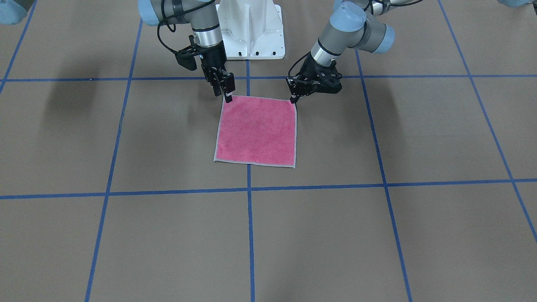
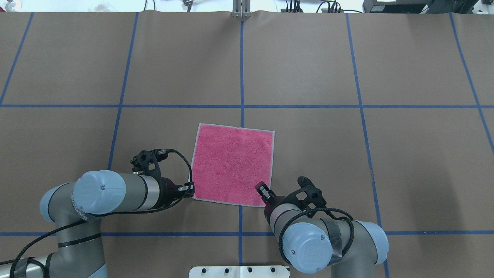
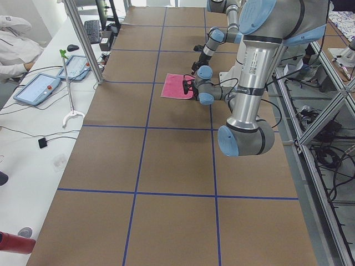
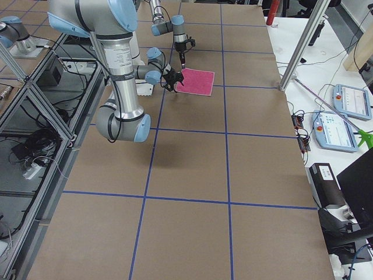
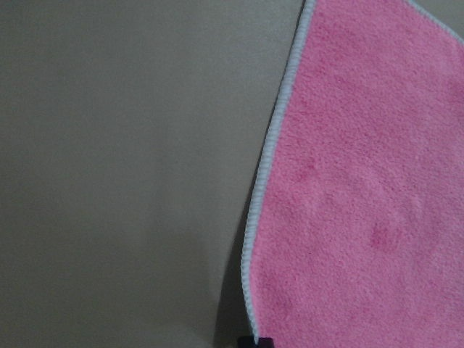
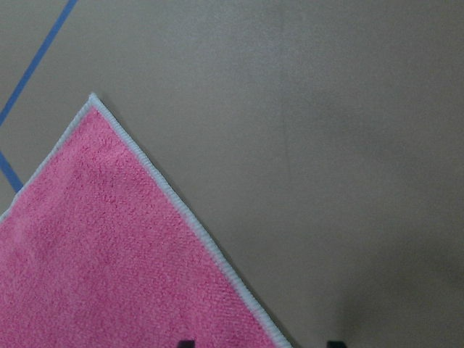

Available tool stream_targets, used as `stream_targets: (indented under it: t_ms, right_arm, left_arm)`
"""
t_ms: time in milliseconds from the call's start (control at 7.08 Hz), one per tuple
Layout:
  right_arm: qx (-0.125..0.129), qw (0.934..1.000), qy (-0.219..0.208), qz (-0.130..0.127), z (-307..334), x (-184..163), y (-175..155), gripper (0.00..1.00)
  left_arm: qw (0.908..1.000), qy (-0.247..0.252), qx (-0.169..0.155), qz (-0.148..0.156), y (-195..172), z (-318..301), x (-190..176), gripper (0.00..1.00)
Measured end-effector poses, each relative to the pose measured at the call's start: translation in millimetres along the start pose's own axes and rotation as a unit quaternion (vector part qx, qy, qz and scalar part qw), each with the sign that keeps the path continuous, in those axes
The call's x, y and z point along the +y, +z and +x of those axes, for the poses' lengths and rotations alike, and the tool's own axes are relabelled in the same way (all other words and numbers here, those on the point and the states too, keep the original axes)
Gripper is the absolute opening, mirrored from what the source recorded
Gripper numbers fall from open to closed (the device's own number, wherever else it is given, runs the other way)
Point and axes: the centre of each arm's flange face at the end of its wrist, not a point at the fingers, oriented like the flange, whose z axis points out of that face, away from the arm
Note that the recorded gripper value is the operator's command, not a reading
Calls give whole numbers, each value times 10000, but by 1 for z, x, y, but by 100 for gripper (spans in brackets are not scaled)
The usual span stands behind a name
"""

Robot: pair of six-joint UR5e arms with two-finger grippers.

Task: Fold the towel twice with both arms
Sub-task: 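Lower the right gripper onto the towel's other near corner and grasp it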

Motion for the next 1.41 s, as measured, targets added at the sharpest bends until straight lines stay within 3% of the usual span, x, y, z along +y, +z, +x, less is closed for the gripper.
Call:
stream_targets:
  t_ms: [283, 565, 989, 1271, 1413]
  right_arm:
    - [41, 10000, -33, 3, 3, 4, 3, 68]
    - [23, 10000, -13, -5, 2, 7, 3, 52]
    - [-26, 10000, 66, 20, 1, 12, 3, 57]
    - [-10, 10000, 39, 40, 3, 13, 5, 47]
    - [-14, 10000, 36, 43, 3, 13, 5, 33]
  left_arm:
    - [10000, 1, 3, 0, 0, 0, 0, 0]
    - [10000, 1, 6, 0, -1, 0, 0, 0]
    - [10000, 7, 15, -6, -1, 1, 0, 0]
    - [10000, 10, 18, -8, -1, 1, 0, 0]
    - [10000, 11, 23, -9, -1, 2, 0, 0]
